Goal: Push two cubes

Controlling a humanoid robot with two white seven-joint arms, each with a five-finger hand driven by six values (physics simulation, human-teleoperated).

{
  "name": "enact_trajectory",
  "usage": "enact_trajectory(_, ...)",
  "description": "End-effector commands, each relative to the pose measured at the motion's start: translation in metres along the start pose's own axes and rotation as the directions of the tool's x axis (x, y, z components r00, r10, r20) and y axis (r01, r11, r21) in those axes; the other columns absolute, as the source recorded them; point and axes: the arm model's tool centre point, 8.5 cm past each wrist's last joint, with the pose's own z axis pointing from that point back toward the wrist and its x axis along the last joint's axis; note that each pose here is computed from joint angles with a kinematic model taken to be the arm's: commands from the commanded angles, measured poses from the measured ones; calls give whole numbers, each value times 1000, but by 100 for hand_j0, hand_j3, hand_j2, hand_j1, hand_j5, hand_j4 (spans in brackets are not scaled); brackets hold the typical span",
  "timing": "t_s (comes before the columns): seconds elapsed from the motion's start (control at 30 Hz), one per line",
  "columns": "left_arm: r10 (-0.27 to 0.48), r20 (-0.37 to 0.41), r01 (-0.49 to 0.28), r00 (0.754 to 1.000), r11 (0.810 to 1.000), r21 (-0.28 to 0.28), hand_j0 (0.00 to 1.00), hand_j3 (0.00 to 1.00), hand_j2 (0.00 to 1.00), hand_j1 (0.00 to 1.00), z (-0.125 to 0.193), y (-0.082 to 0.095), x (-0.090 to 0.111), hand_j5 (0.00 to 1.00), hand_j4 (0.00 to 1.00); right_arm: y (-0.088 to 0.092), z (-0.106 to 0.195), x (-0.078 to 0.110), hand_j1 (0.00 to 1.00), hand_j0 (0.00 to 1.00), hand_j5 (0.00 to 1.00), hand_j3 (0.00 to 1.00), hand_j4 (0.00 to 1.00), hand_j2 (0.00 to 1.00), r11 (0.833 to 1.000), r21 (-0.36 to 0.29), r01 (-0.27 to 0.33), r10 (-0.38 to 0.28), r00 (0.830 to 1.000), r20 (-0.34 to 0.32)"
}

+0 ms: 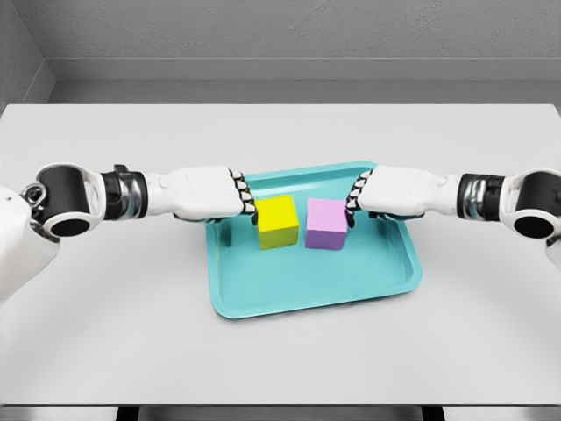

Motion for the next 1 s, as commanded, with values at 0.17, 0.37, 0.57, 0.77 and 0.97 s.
enact_trajectory(0.17,12,-4,-12,1000,1000,5,71,71,71,71,-8,1,-4,71,71,-4,-8,1,60,60,60,60,60,60,1000,-11,-2,2,1000,12)
enact_trajectory(0.37,26,-23,-26,999,1000,-2,72,72,72,72,-5,-3,-10,72,72,-2,-9,-4,60,60,60,60,60,60,1000,-7,8,-8,1000,1)
enact_trajectory(0.57,41,-45,-42,998,999,-16,74,74,74,74,1,-9,-18,74,74,2,-9,-11,60,60,60,60,60,60,1000,-1,27,-27,999,-17)
enact_trajectory(0.77,43,-64,-45,997,999,-28,66,66,66,66,10,-13,-23,66,66,1,-11,-8,60,60,60,60,60,60,1000,-4,25,-25,1000,-9)
enact_trajectory(0.97,46,-88,-48,995,999,-22,65,65,65,65,21,-12,-30,65,65,4,-12,-5,60,60,60,60,60,60,1000,-2,28,-28,1000,-1)
